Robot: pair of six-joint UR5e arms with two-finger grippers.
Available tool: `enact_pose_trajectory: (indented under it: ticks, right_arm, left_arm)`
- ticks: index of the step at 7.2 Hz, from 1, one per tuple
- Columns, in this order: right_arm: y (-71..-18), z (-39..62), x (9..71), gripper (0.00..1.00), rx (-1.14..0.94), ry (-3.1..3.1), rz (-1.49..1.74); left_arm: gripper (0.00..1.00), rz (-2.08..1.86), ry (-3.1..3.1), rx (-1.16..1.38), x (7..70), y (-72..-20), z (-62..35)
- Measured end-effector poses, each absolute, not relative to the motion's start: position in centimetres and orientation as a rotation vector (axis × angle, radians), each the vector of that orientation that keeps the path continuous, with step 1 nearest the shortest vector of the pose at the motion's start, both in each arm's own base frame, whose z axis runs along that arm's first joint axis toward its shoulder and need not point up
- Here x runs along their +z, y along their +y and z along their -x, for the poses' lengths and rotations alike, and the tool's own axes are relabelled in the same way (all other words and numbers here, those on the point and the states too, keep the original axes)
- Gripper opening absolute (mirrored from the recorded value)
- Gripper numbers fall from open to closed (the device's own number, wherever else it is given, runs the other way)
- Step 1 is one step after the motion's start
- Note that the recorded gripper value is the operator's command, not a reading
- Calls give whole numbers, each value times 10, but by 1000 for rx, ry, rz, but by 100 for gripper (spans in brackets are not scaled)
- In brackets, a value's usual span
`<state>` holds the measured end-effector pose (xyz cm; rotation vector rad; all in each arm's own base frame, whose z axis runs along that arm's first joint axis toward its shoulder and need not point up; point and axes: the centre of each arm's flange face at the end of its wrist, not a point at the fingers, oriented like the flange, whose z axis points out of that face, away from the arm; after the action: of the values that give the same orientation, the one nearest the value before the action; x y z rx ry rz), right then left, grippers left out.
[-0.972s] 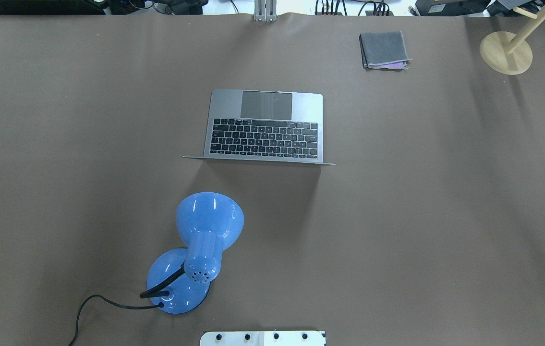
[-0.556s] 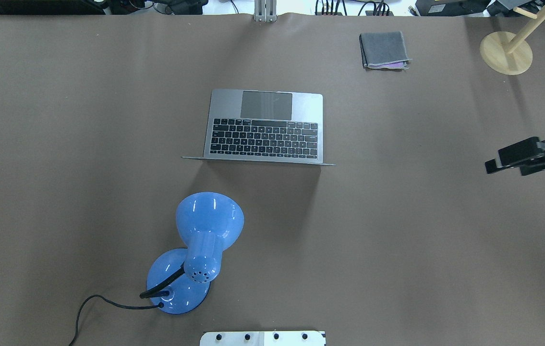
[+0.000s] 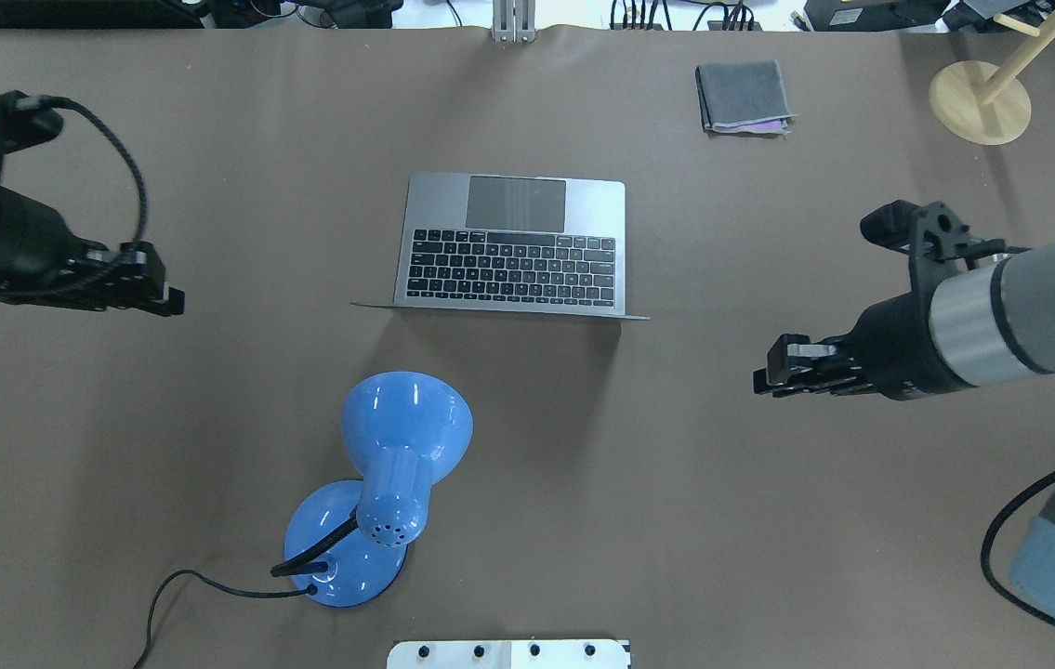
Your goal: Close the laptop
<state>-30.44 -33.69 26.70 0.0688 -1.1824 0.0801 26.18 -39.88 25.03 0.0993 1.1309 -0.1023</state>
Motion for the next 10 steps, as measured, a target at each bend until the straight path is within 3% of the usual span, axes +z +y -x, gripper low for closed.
enact_pose_trajectory:
  ticks: [4,10]
  right_arm:
    - [-324,379,229,0,80,-1167,-130]
    - [-352,408,211,0,137,-1141,-206]
  left_arm:
    - [0,-123,1107,-148,220,-389,-368]
    - [0,-151,1084,-161,211,-397,-419]
